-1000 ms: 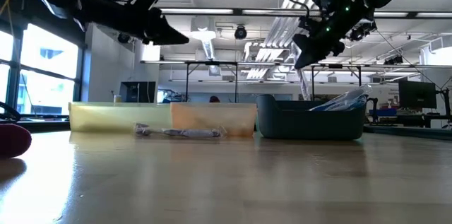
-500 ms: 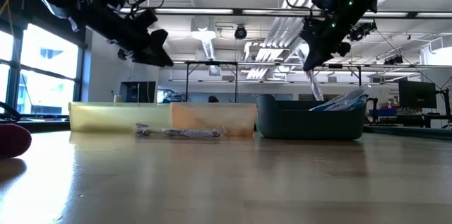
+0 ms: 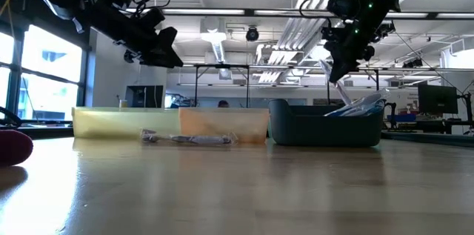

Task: Pick & Place Toothbrushes
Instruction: Put the orange toothbrush into the blue bin, then put the violet toothbrush into the yellow bin

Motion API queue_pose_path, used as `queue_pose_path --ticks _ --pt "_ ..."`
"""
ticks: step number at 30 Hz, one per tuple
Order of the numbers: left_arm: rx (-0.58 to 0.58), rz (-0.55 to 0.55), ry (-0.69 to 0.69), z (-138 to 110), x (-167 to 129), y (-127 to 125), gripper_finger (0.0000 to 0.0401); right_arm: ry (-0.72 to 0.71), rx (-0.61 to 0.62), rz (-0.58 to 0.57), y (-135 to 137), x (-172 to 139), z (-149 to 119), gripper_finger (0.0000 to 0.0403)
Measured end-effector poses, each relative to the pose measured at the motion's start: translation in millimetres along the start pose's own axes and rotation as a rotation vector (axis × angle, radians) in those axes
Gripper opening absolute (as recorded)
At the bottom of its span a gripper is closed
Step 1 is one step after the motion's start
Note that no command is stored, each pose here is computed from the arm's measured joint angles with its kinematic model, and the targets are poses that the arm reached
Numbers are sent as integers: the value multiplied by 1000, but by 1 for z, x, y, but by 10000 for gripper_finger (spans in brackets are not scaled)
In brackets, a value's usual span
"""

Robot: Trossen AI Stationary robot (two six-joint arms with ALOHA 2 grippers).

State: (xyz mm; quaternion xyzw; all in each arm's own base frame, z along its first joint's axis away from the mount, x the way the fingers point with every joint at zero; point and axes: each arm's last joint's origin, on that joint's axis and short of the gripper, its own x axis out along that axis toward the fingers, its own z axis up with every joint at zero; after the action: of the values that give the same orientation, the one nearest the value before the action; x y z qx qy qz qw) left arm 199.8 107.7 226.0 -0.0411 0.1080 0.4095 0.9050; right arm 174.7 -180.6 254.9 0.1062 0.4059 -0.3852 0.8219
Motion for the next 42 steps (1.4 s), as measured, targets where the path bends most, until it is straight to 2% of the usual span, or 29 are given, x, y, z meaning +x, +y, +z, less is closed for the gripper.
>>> queue_pose_path --ticks 4,14,21,24,27,30,33,38,42 --pt "0 0 0 0 0 0 175 6 2 19 1 0 -1 33" --pt "1 0 0 0 0 0 175 -3 -3 19 1 0 0 125" --pt "36 -1 0 0 0 0 175 -13 -2 20 1 0 1 145" --pt "52 0 0 0 0 0 175 -49 2 70 2 0 4 138" --pt "53 0 0 0 0 0 175 -119 16 201 5 -1 10 121" --pt "53 -1 0 0 0 0 175 -210 81 331 9 -4 20 99" --pt "52 -4 1 0 0 0 175 -305 136 412 10 -7 30 74" --pt "57 -3 11 -1 0 0 175 -447 172 432 18 -14 44 35" --pt "57 -3 11 -1 0 0 175 -527 214 387 23 -18 51 10"
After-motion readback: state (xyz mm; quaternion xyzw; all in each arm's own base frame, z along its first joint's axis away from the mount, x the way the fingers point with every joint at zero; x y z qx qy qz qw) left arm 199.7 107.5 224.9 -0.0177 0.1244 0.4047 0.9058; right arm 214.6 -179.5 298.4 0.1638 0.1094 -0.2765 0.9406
